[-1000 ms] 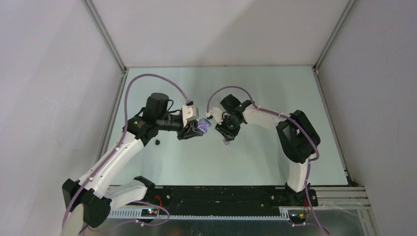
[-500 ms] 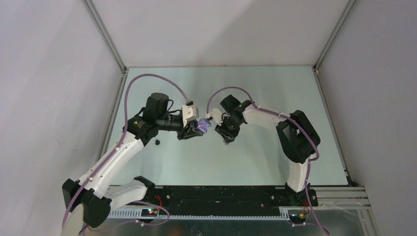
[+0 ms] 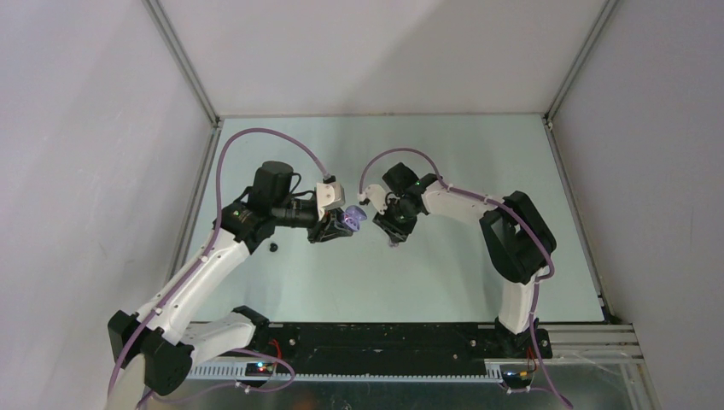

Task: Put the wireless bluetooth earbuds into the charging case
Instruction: Adjust the earbud at the center of the board.

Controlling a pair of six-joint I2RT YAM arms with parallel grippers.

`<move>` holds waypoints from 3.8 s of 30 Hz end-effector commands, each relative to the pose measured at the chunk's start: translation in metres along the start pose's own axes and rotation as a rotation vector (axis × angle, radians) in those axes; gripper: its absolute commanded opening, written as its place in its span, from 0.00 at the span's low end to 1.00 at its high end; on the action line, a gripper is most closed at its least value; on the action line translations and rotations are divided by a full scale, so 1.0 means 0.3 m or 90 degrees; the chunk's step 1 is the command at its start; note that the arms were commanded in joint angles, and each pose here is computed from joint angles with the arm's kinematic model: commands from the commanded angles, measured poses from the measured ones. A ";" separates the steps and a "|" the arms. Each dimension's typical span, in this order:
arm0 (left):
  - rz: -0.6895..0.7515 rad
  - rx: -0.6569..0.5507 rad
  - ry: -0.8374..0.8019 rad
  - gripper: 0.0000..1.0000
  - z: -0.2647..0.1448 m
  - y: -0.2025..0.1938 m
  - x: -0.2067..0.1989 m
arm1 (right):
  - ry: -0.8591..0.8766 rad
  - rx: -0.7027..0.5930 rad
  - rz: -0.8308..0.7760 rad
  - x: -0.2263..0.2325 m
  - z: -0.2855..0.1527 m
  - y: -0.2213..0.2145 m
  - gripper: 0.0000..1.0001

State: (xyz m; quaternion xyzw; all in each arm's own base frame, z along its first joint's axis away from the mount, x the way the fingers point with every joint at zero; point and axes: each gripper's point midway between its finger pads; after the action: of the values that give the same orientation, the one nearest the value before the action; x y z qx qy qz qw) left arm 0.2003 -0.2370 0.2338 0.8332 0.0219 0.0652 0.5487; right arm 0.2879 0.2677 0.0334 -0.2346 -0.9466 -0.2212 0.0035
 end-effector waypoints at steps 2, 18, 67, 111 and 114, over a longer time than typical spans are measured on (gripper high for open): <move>0.032 -0.019 0.004 0.00 -0.011 0.030 0.002 | -0.030 -0.015 0.018 -0.044 0.012 0.014 0.41; 0.031 -0.020 0.002 0.00 -0.010 0.032 0.002 | -0.046 -0.041 0.072 -0.123 -0.012 0.018 0.41; 0.033 -0.020 0.006 0.00 -0.011 0.031 0.004 | 0.136 0.013 0.323 -0.141 0.008 -0.055 0.27; 0.040 -0.017 0.010 0.00 -0.011 0.032 0.002 | 0.294 0.007 0.173 0.214 -0.051 0.061 0.31; 0.038 -0.017 0.009 0.00 -0.009 0.031 0.003 | 0.257 0.009 0.167 0.219 -0.019 0.081 0.31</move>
State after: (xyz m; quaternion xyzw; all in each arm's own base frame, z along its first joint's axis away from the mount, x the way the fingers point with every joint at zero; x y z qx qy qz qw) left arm 0.2006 -0.2369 0.2338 0.8334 0.0220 0.0664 0.5482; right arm 0.2457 0.2997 0.0532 -0.3233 -0.8813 -0.2514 0.2356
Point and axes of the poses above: each gripper's point midway between its finger pads, its own z axis out along the fingers, its own x axis along the line the jaws close on, y = z × x, and after that the axes turned 4 degrees about z, right-handed
